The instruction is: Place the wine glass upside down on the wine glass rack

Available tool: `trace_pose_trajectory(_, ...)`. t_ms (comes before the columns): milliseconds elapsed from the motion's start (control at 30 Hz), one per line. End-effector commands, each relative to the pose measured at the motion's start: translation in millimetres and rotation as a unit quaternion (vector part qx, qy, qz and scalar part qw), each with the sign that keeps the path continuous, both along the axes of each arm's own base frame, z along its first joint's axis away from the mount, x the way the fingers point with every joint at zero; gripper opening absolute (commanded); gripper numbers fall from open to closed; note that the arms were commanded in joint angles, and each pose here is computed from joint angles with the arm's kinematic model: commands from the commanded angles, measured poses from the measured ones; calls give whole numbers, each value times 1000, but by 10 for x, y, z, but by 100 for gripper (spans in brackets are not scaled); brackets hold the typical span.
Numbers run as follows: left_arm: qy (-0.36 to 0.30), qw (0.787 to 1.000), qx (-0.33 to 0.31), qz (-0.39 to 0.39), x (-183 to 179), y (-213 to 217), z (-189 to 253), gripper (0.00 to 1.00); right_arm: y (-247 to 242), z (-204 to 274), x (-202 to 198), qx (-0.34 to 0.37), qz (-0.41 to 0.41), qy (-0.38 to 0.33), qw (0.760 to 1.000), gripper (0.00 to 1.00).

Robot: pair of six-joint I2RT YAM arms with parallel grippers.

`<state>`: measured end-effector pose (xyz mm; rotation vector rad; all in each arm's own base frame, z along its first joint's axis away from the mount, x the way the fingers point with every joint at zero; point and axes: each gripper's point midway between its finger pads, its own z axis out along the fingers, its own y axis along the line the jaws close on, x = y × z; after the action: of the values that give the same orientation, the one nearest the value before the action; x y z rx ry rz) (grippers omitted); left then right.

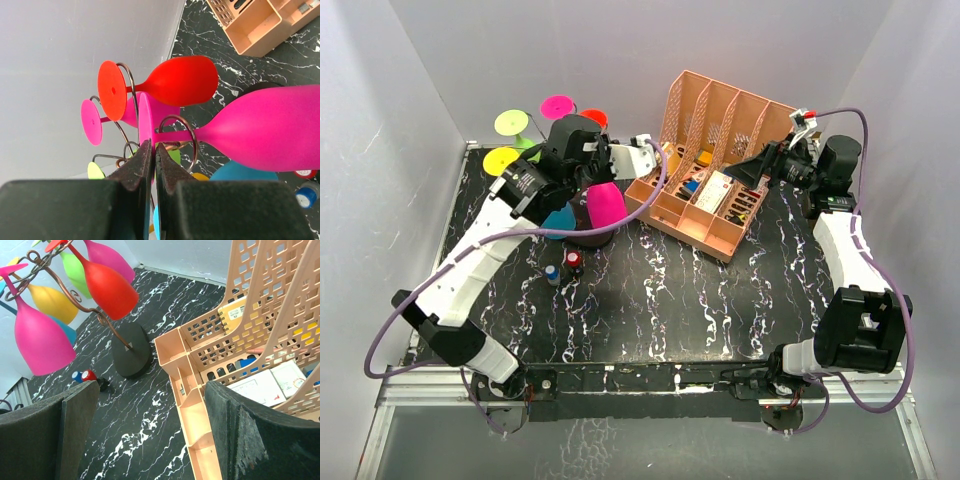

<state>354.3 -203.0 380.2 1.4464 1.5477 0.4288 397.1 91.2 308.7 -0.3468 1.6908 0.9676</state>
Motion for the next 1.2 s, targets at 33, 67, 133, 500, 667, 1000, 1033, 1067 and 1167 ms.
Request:
trace_pose_trajectory(33, -33, 999, -30, 4, 109, -133, 141, 0, -32, 100, 11, -10, -3, -33, 999, 96)
trace_pose_trajectory(67, -34, 999, -27, 8, 128, -139, 121, 0, -27, 100, 10, -10, -2, -33, 999, 96)
trace_pose_trajectory(133, -38, 999, -24, 16, 164, -133, 92, 0, -30, 97, 14, -10, -3, -33, 999, 96)
trace_pose_trajectory(500, -33, 999, -15, 31, 200, -123, -66, 3, -27, 83, 20, -10, -1, -31, 999, 96)
trace_pose_trajectory(667, -30, 999, -26, 34, 186, -126, -72, 7, -28, 73, 23, -10, -2, -30, 999, 96)
trace_pose_trajectory(1000, -16, 998, -45, 30, 150, -168, -113, 19, -27, 73, 21, -10, -1, -31, 999, 96)
trace_pose_trajectory(1033, -15, 998, -45, 30, 149, -169, -118, 19, -32, 69, 23, -10, -2, -30, 999, 96)
trace_pose_trajectory(1067, -15, 998, -47, 31, 150, -172, -118, 19, -34, 69, 23, -10, -3, -30, 999, 96)
trace_pose_trajectory(1167, -13, 998, -51, 30, 146, -183, -128, 22, -32, 62, 26, -10, -3, -29, 1000, 96)
